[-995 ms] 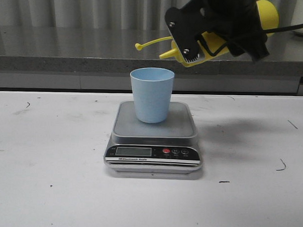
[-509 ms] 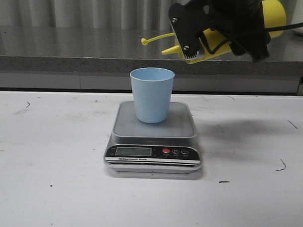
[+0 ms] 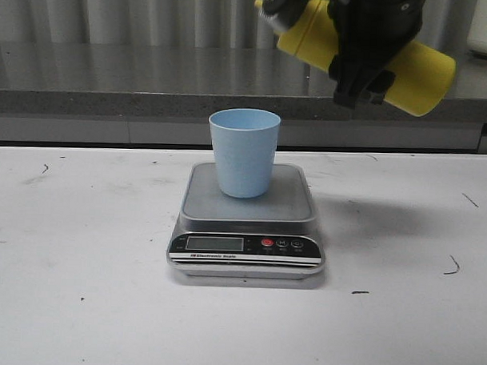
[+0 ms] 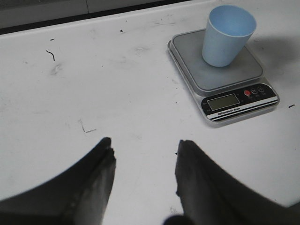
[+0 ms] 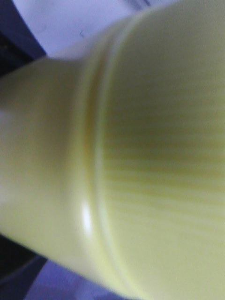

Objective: Pour seasoning into cup on scale with both arms
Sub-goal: 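Turn the yellow bottle upright with the right gripper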

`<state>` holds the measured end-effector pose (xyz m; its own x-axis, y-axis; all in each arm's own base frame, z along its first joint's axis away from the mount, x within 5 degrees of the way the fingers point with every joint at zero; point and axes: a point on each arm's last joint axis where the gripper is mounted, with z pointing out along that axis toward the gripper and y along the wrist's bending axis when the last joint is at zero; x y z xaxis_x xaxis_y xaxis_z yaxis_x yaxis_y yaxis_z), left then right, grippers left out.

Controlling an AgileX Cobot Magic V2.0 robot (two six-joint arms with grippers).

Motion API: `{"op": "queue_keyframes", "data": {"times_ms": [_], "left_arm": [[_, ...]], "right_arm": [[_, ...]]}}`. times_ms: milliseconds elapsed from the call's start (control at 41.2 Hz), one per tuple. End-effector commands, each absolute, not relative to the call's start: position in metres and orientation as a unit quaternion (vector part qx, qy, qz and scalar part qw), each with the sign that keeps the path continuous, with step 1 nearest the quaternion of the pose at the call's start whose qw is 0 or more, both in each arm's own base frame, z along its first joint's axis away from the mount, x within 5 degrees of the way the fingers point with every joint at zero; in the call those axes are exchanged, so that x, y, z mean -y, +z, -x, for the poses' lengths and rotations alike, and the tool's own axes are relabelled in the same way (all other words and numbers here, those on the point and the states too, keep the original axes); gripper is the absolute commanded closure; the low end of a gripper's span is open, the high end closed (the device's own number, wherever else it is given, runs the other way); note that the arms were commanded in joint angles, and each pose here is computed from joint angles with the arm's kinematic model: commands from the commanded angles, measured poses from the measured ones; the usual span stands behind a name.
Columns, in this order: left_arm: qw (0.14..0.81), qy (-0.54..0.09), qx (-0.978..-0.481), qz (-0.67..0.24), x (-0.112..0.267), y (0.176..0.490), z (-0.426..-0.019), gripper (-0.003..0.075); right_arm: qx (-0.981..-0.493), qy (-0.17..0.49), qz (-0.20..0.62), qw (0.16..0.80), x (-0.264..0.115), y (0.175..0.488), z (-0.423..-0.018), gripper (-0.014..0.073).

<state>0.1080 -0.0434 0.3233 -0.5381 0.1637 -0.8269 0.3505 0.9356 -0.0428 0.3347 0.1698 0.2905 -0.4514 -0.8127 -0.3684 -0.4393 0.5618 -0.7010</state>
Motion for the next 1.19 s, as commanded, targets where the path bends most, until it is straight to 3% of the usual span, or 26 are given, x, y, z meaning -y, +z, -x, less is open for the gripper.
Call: {"op": "queue_keyframes", "data": {"times_ms": [0,97,243,412,655,849,1043,1165], "left_arm": [[0.497,-0.115,-0.849,-0.14,0.045,0.337,-0.11,0.0407],[0.497,-0.115,-0.849,-0.14,0.045,0.337,-0.11,0.0407],[0.497,-0.115,-0.849,-0.14,0.045,0.337,-0.11,0.0407],[0.497,-0.115,-0.849,-0.14,0.045,0.337,-0.11,0.0407],[0.497,-0.115,-0.849,-0.14,0.045,0.337,-0.11,0.0407],[0.497,-0.115,-0.849,-0.14,0.045,0.337,-0.11,0.0407],[0.497,-0.115,-0.849,-0.14,0.045,0.337,-0.11,0.0407],[0.497,-0.115,-0.849,-0.14,0.045,0.337,-0.11,0.0407]], "right_arm": [[-0.801,-0.199,0.333,0.456,-0.156,0.35,-0.319,0.025],[-0.799,-0.131,0.296,0.507,-0.143,0.369,-0.305,0.025],[-0.788,-0.091,0.266,0.548,-0.118,0.37,-0.286,0.0251],[-0.78,-0.025,0.228,0.582,-0.087,0.338,-0.274,0.0254],[-0.732,0.087,0.219,0.64,-0.058,0.286,-0.272,0.0254],[-0.735,0.123,0.194,0.639,-0.042,0.254,-0.29,0.0253],[-0.696,0.15,0.229,0.664,-0.049,0.229,-0.306,0.0253],[-0.676,0.164,0.209,0.687,-0.049,0.218,-0.315,0.0253]]}}
